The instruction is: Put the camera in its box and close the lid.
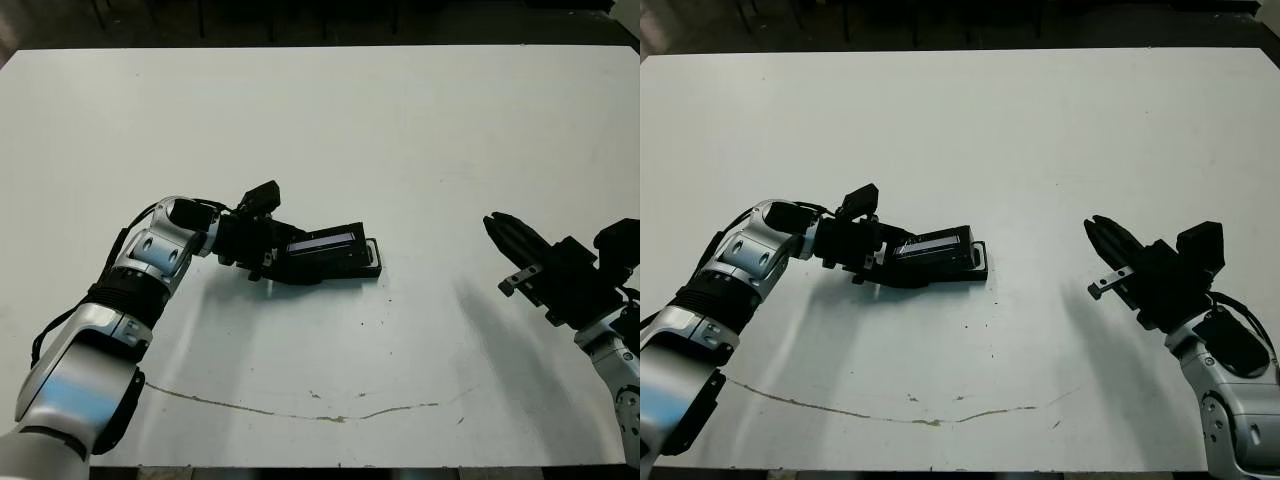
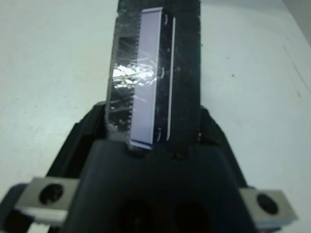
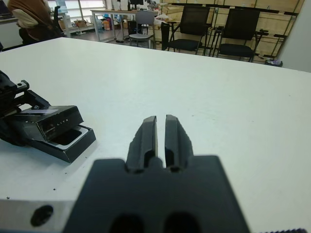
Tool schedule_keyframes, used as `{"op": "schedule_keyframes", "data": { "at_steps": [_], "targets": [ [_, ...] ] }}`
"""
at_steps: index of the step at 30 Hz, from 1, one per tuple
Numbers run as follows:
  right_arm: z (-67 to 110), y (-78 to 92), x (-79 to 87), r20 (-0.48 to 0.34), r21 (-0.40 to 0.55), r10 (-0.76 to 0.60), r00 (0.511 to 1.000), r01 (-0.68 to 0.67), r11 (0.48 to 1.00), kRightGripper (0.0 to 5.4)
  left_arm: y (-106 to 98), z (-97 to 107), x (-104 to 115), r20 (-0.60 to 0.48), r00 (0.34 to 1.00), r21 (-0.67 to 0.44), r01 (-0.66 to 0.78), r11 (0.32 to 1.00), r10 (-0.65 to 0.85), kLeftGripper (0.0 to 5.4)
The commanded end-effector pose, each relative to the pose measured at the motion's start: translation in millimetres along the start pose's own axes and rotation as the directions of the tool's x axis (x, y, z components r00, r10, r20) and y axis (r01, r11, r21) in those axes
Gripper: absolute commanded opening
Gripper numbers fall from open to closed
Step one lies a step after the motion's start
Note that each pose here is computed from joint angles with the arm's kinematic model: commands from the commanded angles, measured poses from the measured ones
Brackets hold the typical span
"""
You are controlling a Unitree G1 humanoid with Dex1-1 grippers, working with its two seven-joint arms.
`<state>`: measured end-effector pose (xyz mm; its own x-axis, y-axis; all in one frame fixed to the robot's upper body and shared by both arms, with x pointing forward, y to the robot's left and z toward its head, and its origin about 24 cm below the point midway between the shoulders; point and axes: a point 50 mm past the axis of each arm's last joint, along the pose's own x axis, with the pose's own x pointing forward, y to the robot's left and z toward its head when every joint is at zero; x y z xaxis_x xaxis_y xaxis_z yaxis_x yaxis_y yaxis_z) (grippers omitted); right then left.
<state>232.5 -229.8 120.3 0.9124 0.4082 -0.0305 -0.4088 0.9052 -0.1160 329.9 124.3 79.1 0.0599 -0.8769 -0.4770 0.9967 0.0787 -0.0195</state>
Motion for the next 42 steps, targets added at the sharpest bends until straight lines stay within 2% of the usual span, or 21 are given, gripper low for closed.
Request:
{"op": "schedule_keyframes", "data": {
  "at_steps": [1,6,18,26,34,42],
  "targets": [
    [-5.7,-0.8,-1.5,-0.032,0.013,0.002,0.999,-0.001,1.0,0.0,-16.5,-32.0,16.8,-0.138,0.989,-0.106,0.039,0.994,-0.054,2.83],
    [-8.9,-0.3,-0.5,-0.022,0.022,0.012,1.0,-0.011,1.0,0.0,-17.2,-22.1,24.9,-0.225,0.972,-0.076,0.049,0.996,-0.065,2.83],
    [-11.9,-2.8,-2.1,-0.008,0.016,0.024,1.0,-0.024,1.0,0.0,-17.2,-17.0,59.1,-0.302,0.947,-0.013,0.108,0.994,-0.107,2.83],
    [-9.5,-0.8,-2.1,-0.02,-0.003,0.016,1.0,-0.016,1.0,0.0,-16.5,-15.1,72.2,-0.35,0.93,0.007,0.126,0.992,-0.115,2.83],
    [-8.5,1.5,-1.6,-0.012,-0.004,0.024,1.0,-0.024,1.0,0.0,-14.0,-15.0,63.8,-0.396,0.912,0.066,0.14,0.988,-0.103,2.83],
    [-7.9,2.6,-1.7,-0.019,-0.003,0.026,0.999,-0.026,1.0,0.0,-12.7,-20.8,48.0,-0.428,0.895,0.027,0.154,0.988,-0.128,2.83]
  ]
}}
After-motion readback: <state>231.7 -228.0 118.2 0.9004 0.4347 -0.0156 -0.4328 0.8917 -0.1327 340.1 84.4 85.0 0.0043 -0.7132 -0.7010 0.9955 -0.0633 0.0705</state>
